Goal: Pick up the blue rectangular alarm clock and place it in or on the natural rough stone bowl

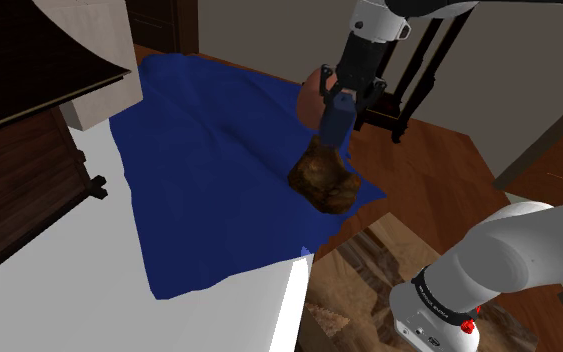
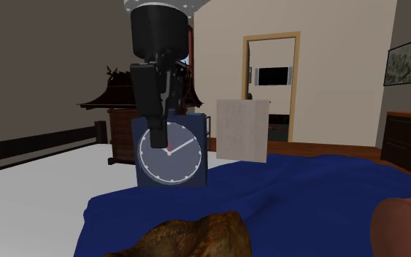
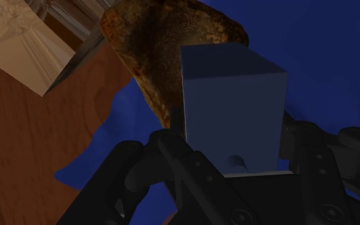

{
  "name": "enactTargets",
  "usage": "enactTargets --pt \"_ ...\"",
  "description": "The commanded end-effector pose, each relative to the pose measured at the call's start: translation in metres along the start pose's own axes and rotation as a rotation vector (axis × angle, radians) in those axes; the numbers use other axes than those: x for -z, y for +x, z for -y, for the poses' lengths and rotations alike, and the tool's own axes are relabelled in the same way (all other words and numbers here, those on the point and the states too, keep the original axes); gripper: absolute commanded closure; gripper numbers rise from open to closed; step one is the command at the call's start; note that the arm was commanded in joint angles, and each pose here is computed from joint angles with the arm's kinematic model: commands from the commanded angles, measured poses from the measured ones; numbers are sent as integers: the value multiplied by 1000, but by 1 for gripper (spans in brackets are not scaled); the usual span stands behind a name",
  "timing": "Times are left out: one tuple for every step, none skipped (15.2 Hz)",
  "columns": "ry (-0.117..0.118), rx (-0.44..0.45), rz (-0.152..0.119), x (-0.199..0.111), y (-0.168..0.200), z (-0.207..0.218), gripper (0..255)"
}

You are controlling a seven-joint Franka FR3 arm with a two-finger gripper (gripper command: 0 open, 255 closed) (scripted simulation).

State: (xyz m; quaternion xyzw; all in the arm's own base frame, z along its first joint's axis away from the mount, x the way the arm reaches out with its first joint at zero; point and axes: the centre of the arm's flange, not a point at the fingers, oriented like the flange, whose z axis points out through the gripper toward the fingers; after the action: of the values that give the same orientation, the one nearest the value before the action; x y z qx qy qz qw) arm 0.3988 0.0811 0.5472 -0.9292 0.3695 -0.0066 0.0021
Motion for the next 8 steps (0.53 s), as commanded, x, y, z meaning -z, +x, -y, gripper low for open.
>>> enactTargets --pt "0 0 0 -11 0 0 255" --pt "0 0 0 -16 0 0 255" --pt "0 0 0 -22 0 0 255" --pt "0 0 0 -27 0 0 255" --pt "0 0 0 -32 0 0 255" --pt "0 0 0 -37 0 0 255" --pt "0 0 0 -43 0 0 255" --pt "0 0 0 -48 0 0 255"
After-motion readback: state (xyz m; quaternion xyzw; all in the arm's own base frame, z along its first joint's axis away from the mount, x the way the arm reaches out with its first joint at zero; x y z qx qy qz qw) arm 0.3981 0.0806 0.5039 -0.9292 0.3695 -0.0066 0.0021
